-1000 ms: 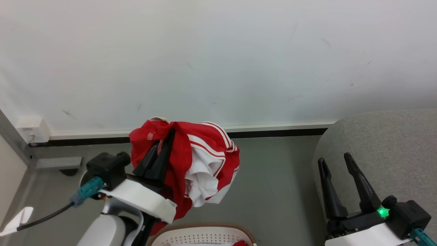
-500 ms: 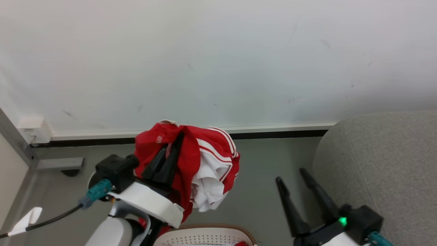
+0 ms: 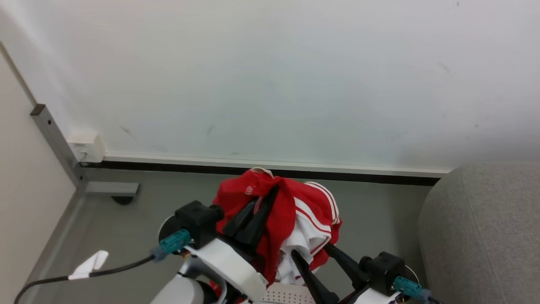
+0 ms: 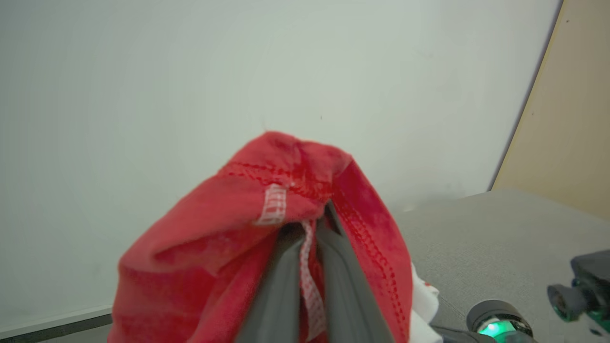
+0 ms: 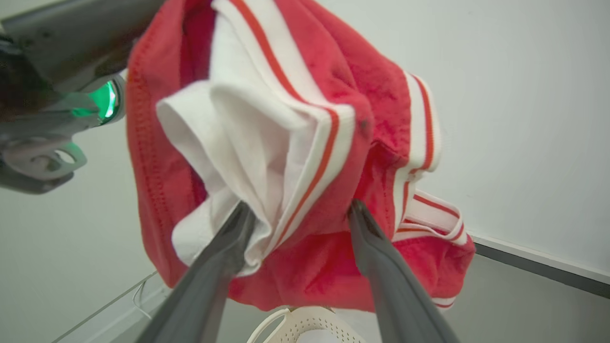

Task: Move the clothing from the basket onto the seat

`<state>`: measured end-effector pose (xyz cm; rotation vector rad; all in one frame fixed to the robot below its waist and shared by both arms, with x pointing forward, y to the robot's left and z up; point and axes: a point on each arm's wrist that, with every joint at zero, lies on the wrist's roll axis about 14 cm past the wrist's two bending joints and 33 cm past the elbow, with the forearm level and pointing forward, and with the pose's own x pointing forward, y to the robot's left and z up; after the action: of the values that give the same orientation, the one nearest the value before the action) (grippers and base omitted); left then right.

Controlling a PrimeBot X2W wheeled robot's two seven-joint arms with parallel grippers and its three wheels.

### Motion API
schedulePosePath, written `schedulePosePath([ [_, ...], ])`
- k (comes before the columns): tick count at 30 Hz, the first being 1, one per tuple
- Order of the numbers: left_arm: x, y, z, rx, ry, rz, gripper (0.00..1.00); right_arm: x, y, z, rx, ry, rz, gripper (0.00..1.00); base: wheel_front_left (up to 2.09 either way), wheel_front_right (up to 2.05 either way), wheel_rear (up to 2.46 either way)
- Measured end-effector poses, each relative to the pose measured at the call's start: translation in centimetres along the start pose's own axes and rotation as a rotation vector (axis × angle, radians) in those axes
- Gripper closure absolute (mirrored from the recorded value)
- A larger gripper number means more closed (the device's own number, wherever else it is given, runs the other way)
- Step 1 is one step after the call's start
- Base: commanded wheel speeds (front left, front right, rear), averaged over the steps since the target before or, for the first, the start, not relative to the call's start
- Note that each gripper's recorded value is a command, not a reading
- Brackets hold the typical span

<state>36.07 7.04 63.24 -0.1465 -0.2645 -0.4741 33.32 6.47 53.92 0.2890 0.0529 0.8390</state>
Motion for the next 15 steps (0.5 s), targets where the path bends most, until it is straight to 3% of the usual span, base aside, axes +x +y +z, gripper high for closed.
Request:
schedulePosePath([
  [8,-1.8,-2.2,-0.7,-0.007,0.031,-0.039,1.0,1.6,1.5,-0.9,-0.009,0.023,0.059,0.0,0.0,0.0,0.0],
  [9,-2.0,-2.5,-0.9,-0.008,0.037,-0.043,1.0,1.8,1.6,-0.9,-0.013,0.02,0.065,0.09,0.0,0.0,0.0],
  [11,-2.4,-2.6,-0.9,-0.006,0.037,-0.043,1.0,2.2,2.0,-0.7,-0.027,0.008,0.081,0.93,0.0,0.0,0.0],
  [12,-2.4,-2.6,-0.9,-0.006,0.037,-0.043,1.0,2.2,2.0,-0.7,-0.027,0.008,0.081,1.0,0.0,0.0,0.0],
  [15,-2.9,-2.3,-0.8,-0.002,0.037,-0.028,1.0,2.4,2.7,-0.6,-0.031,-0.002,0.099,1.0,0.0,0.0,0.0],
])
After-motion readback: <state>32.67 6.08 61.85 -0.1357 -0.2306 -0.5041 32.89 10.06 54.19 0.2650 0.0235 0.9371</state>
